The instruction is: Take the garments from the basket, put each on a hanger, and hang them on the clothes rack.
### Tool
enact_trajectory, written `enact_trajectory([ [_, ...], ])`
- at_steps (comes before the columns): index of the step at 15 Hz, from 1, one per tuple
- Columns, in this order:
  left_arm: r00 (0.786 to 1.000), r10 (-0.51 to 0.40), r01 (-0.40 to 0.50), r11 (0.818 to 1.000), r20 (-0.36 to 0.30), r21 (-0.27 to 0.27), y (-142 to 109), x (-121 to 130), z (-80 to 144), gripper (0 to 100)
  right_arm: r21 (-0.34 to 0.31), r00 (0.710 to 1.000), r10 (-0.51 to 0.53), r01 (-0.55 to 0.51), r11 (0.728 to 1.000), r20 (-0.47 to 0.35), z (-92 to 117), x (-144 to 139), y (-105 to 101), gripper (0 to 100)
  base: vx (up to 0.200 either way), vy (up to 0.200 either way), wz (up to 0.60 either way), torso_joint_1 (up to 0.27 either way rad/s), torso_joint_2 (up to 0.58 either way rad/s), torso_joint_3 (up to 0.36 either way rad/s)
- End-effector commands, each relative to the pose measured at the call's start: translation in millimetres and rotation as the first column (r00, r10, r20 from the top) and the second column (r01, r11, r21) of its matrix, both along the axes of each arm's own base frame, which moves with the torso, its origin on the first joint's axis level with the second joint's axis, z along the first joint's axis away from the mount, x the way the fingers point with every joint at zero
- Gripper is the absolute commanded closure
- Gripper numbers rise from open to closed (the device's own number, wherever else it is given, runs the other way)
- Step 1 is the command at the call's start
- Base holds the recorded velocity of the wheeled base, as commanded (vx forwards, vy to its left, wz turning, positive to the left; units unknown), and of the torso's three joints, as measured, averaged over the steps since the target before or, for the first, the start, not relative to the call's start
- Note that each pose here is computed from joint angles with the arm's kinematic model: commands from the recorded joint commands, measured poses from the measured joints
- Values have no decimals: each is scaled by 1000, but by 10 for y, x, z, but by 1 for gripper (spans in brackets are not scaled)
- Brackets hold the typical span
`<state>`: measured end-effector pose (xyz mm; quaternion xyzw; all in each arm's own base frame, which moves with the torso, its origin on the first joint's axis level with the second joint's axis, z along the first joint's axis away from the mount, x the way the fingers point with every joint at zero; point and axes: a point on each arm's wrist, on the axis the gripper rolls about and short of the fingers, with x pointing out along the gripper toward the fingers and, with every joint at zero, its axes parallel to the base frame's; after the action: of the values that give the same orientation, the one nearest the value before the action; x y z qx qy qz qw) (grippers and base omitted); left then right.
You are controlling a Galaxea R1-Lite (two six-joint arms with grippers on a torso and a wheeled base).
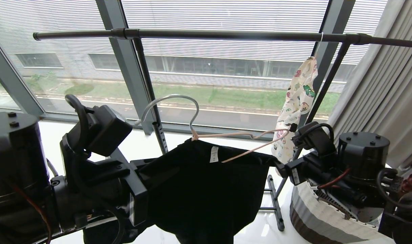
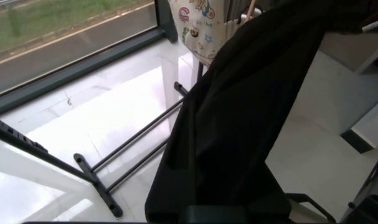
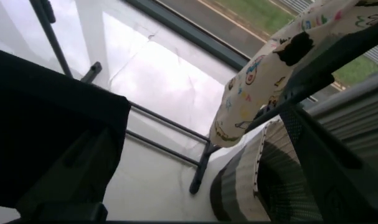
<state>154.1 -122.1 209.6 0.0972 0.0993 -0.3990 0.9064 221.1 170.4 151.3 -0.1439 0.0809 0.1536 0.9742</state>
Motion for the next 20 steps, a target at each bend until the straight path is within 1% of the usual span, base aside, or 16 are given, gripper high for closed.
enact_trajectory([
  [1,1000,0,0,1000,-9,12,55,-72,-68,100,19,998,-40,39,999,38,125,17,-138,0,0,0,0,0,0,0],
  [3,1000,-7,8,999,-21,42,87,-113,-160,100,26,995,-74,72,997,62,199,49,-251,0,0,0,0,0,0,0],
  [5,999,-18,21,994,-34,104,79,-103,-286,100,36,994,-82,79,996,76,250,35,-294,0,0,0,0,0,0,0],
  [7,998,-25,34,987,-60,156,38,-48,-401,100,45,994,-61,57,997,91,299,7,-308,0,0,0,0,0,0,0],
  [9,997,-1,16,982,-78,188,-22,40,-465,100,45,993,-46,41,998,110,350,-24,-325,0,0,0,0,0,0,0],
  [10,996,45,-27,976,-78,215,-77,129,-488,100,47,990,-43,37,998,131,409,-61,-349,0,0,0,0,0,0,0],
  [11,995,71,-52,973,-76,227,-119,200,-494,100,46,989,-40,33,998,142,443,-97,-365,0,0,0,0,0,0,0],
  [13,994,106,-95,973,-39,212,-197,339,-446,100,43,987,-11,5,999,158,511,-207,-358,0,0,0,0,0,0,0],
  [14,994,112,-107,976,-18,192,-222,374,-411,100,35,989,22,-27,999,147,529,-282,-334,0,0,0,0,0,0,0],
  [15,994,112,-111,979,1,172,-241,399,-371,100,21,988,98,-101,995,121,546,-386,-309,0,0,0,0,0,0,0],
  [16,994,112,-112,980,10,162,-246,405,-353,100,19,980,168,-171,985,110,563,-448,-288,0,0,0,0,0,0,0],
  [17,994,107,-109,983,22,146,-251,404,-327,100,9,950,296,-298,954,98,595,-553,-246,0,0,0,0,0,0,0],
  [18,994,104,-107,984,27,141,-251,397,-319,100,-23,944,315,-314,949,98,593,-562,-239,0,0,0,0,0,0,0],
  [19,994,103,-107,985,33,133,-246,390,-297,100,-68,932,345,-339,938,109,594,-567,-232,0,0,0,0,0,0,0],
  [20,994,102,-106,986,39,128,-250,389,-292,100,-79,923,368,-361,929,113,603,-569,-223,0,0,0,0,0,0,0],
])
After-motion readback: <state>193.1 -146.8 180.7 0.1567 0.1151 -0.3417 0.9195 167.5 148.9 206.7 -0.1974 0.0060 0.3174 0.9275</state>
